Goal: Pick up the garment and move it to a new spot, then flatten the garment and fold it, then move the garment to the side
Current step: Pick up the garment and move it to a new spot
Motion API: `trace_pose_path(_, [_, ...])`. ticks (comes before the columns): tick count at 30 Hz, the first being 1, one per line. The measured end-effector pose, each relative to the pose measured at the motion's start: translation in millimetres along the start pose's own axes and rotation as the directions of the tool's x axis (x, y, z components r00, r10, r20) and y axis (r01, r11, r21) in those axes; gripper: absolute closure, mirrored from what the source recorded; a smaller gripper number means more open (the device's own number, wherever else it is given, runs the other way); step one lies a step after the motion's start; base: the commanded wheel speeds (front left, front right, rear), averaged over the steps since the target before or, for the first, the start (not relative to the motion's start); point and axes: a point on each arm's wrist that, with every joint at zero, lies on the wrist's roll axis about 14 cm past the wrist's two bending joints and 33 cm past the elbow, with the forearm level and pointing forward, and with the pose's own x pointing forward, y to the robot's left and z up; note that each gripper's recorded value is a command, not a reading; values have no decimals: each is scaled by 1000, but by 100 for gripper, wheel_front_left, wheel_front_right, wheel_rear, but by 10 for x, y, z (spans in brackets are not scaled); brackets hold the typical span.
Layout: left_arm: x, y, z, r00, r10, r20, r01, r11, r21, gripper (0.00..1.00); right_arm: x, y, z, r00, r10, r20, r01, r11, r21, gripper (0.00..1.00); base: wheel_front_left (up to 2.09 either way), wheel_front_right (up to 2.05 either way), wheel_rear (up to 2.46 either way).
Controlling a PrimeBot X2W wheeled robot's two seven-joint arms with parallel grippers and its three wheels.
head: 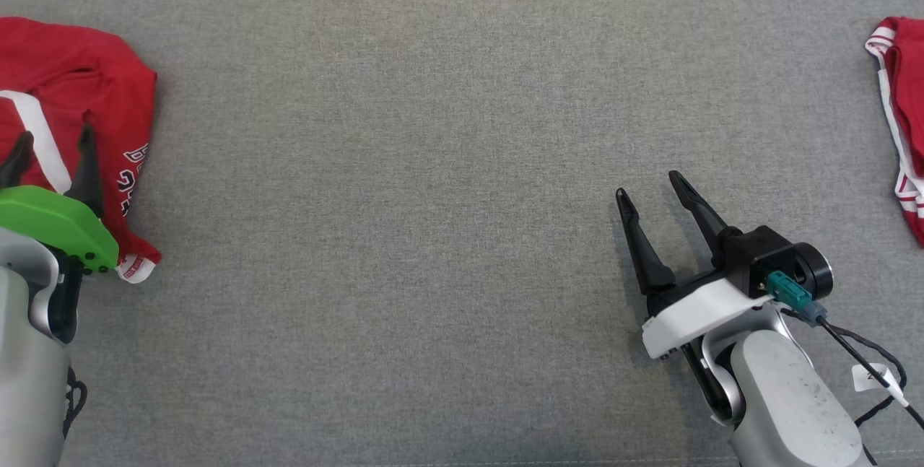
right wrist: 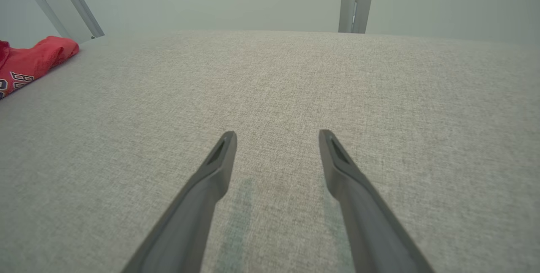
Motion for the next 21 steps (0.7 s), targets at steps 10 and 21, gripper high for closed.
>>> trace_pose_path(10, [150,-4,-561,984,38,-175,-50,997,-61,0,-6,-201,-104,999,-49,-23,49,999,0,0,0,0,0])
trace_pose_path(21, [155,-250,-452,996,-2,-85,-3,998,-55,100,-23,-200,-2,998,-59,0,59,998,7,0,0,0,0])
